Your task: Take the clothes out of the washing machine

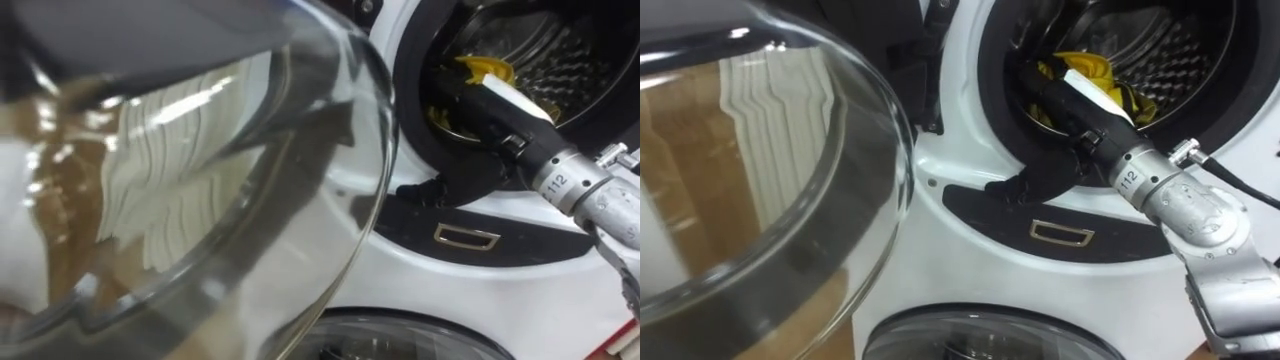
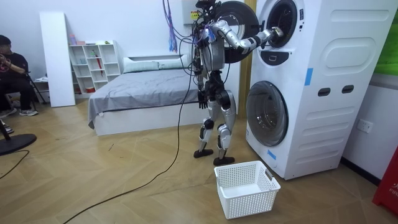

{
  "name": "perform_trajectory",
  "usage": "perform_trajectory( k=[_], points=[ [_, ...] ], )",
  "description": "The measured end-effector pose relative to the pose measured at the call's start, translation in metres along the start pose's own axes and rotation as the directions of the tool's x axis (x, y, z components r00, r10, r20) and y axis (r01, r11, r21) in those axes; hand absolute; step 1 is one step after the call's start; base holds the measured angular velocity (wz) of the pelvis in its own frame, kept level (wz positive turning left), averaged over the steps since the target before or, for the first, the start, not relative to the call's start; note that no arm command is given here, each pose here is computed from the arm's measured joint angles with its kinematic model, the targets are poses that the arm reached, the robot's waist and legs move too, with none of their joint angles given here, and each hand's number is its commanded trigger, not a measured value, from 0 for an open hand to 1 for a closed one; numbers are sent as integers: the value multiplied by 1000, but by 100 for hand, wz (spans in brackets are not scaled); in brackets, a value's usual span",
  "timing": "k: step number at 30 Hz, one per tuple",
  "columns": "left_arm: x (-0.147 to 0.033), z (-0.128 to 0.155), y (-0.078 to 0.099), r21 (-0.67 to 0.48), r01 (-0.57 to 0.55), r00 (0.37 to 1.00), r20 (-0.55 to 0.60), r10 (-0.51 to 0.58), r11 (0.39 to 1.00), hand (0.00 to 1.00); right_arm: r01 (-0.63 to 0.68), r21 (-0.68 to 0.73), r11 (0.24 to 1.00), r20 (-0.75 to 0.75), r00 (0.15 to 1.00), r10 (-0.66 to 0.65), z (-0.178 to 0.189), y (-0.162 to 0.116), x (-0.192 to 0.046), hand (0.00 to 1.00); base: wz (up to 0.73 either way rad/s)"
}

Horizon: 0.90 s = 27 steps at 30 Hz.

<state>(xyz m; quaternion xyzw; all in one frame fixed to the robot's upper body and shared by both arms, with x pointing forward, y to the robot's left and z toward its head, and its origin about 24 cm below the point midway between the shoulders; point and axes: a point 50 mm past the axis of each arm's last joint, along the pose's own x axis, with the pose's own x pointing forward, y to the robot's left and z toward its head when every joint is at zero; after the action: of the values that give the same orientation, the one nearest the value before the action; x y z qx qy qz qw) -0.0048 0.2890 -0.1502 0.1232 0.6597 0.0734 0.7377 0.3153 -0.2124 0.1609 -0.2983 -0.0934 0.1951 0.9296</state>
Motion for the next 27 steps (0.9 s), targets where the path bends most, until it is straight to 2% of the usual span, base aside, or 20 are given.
perform_trajectory(
  k=[3,6,12,23,27],
  points=[
    [0,-2,-5,-9,6,1000,-6,-6,1000,0,38,25,999,-62,997,-36,-13,-6,-3,0,5],
    [0,-4,-9,-26,2,1000,-17,-3,1000,0,53,29,998,-48,998,-51,-10,-10,-4,0,3],
    [0,-6,-4,-70,-32,999,-26,30,997,0,127,36,991,-73,990,-124,-16,-25,-10,0,4],
    [-3,-20,-1,-137,-52,997,-61,43,989,0,119,51,992,-105,988,-113,-18,-29,-14,0,6],
    [-2,-20,-7,-142,-43,997,-70,34,989,0,114,70,991,-97,990,-107,-17,-30,-14,0,1]
  ],
)
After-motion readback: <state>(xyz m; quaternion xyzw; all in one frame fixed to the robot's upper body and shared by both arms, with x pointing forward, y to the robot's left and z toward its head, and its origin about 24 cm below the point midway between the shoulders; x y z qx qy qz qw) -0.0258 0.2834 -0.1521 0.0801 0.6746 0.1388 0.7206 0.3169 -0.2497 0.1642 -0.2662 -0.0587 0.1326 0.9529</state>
